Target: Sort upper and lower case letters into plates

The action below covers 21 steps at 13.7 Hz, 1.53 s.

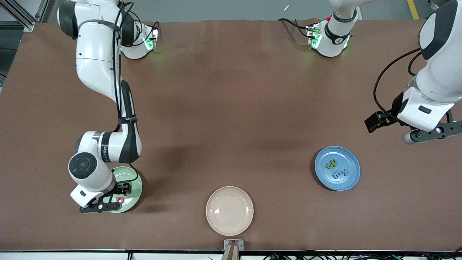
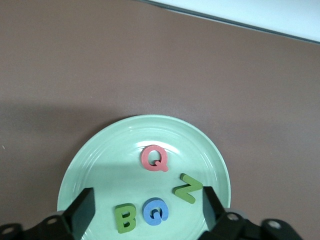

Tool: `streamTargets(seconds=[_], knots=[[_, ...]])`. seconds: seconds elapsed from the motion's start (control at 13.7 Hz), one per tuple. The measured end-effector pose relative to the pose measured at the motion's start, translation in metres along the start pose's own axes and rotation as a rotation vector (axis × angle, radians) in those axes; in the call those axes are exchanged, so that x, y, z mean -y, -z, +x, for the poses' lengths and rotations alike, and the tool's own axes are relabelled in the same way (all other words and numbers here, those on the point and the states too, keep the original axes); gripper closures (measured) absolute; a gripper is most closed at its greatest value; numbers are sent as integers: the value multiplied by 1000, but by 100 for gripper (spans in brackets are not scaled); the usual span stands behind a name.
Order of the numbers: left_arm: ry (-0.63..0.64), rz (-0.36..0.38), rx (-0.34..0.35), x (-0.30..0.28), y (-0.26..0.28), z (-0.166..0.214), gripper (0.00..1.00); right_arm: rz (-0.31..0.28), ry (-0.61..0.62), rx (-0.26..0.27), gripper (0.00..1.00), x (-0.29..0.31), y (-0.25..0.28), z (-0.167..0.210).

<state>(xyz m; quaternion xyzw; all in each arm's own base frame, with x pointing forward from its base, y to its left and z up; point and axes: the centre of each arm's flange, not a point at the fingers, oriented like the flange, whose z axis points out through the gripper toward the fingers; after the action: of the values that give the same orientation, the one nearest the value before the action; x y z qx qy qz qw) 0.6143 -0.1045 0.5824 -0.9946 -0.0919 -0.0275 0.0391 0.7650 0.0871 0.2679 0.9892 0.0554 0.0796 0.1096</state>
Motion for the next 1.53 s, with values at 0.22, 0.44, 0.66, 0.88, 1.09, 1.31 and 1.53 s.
streamTargets(seconds=[0.22, 0.44, 0.66, 0.88, 1.09, 1.31, 1.53], knots=[[-8, -21, 8, 0, 14, -9, 0, 21, 28, -7, 0, -4, 31, 5], [-24, -14, 34, 13, 30, -21, 0, 64, 10, -8, 0, -26, 101, 7], [-22, -6, 51, 15, 30, -28, 0, 125, -5, -53, 0, -51, 189, 2], [-35, -9, 60, 19, 31, -36, 0, 186, -28, -27, 0, -82, 252, -18], [-65, -7, 52, 24, 37, -43, 0, 226, -58, 41, 0, -133, 302, -52], [-75, -10, 43, 32, 42, -45, 0, 213, -101, 46, 0, -155, 345, -79], [-85, -12, 40, 57, 44, -39, 0, 229, -129, 19, 0, -161, 380, -114]])
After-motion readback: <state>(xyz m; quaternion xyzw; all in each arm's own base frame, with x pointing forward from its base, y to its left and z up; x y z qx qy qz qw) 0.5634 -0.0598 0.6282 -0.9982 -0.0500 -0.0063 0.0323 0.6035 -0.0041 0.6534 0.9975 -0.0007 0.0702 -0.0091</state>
